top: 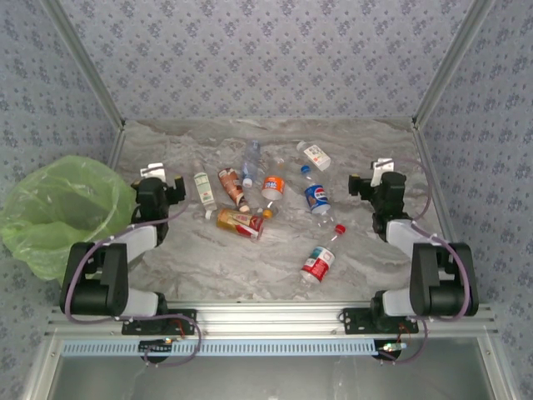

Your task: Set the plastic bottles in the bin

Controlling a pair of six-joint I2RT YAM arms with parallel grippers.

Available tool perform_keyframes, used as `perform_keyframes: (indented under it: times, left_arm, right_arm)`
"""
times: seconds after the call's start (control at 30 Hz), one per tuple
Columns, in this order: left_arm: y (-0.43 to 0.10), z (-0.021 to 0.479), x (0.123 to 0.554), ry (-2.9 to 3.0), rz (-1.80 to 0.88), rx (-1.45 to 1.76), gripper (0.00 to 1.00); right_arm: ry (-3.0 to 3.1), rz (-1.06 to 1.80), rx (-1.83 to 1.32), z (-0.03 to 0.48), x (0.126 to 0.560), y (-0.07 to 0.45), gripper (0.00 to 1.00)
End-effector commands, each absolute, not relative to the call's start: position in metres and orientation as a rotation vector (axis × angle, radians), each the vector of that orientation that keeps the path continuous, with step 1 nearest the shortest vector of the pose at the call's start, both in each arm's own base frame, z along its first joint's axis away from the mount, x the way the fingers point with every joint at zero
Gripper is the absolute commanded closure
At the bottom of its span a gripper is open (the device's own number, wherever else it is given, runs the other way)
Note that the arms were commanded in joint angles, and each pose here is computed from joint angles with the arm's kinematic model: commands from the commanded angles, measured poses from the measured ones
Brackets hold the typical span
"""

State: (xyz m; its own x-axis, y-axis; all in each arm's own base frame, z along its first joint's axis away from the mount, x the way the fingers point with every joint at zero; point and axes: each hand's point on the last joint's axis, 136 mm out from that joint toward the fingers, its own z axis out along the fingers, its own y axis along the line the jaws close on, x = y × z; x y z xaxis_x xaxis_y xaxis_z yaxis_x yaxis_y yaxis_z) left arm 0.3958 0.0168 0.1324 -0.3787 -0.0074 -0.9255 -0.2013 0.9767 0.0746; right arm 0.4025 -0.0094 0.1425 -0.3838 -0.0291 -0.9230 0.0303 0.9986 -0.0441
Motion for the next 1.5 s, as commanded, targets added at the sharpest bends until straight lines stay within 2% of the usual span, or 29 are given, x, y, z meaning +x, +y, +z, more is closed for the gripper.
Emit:
perform_keyframes:
  times: [0.0, 0.17, 0.3, 0.57, 0.77, 0.87, 0.93, 1.13, 1.27, 1.47]
  left_arm:
    - [0.010, 0.147, 0.395, 1.975, 0.249, -0.125, 0.01]
    - [-0.018, 0.175, 0.393, 1.970, 0.167, -0.148, 0.01]
    - [-0.040, 0.188, 0.383, 1.990, 0.078, -0.214, 0.01]
    - [-0.084, 0.188, 0.354, 2.118, -0.199, -0.302, 0.01]
    - [-0.098, 0.178, 0.338, 2.157, -0.356, -0.339, 0.01]
    - [-0.099, 0.179, 0.336, 2.139, -0.373, -0.325, 0.01]
    - [-0.097, 0.180, 0.336, 2.126, -0.363, -0.319, 0.01]
    - [-0.095, 0.185, 0.334, 2.109, -0.348, -0.290, 0.01]
    - [-0.102, 0.182, 0.331, 2.135, -0.382, -0.251, 0.01]
    - [-0.107, 0.172, 0.323, 2.169, -0.416, -0.230, 0.01]
  right_arm:
    - [1.996, -0.019, 0.081, 0.161, 0.398, -0.009, 0.01]
    - [2.142, 0.096, 0.165, 0.176, 0.395, 0.005, 0.01]
    - [2.248, 0.115, 0.256, 0.166, 0.383, 0.015, 0.01]
    - [2.543, 0.261, 0.491, 0.131, 0.313, 0.046, 0.01]
    - [2.696, 0.211, 0.580, 0.110, 0.259, 0.062, 0.08]
    - [2.716, 0.341, 0.600, 0.098, 0.248, 0.083, 0.17]
    - [2.742, 0.401, 0.603, 0.091, 0.240, 0.099, 0.18]
    - [2.857, 0.202, 0.566, 0.066, 0.212, 0.115, 0.08]
    - [2.860, 0.077, 0.558, 0.052, 0.209, 0.117, 0.08]
    - [2.867, 0.089, 0.568, 0.033, 0.214, 0.131, 0.11]
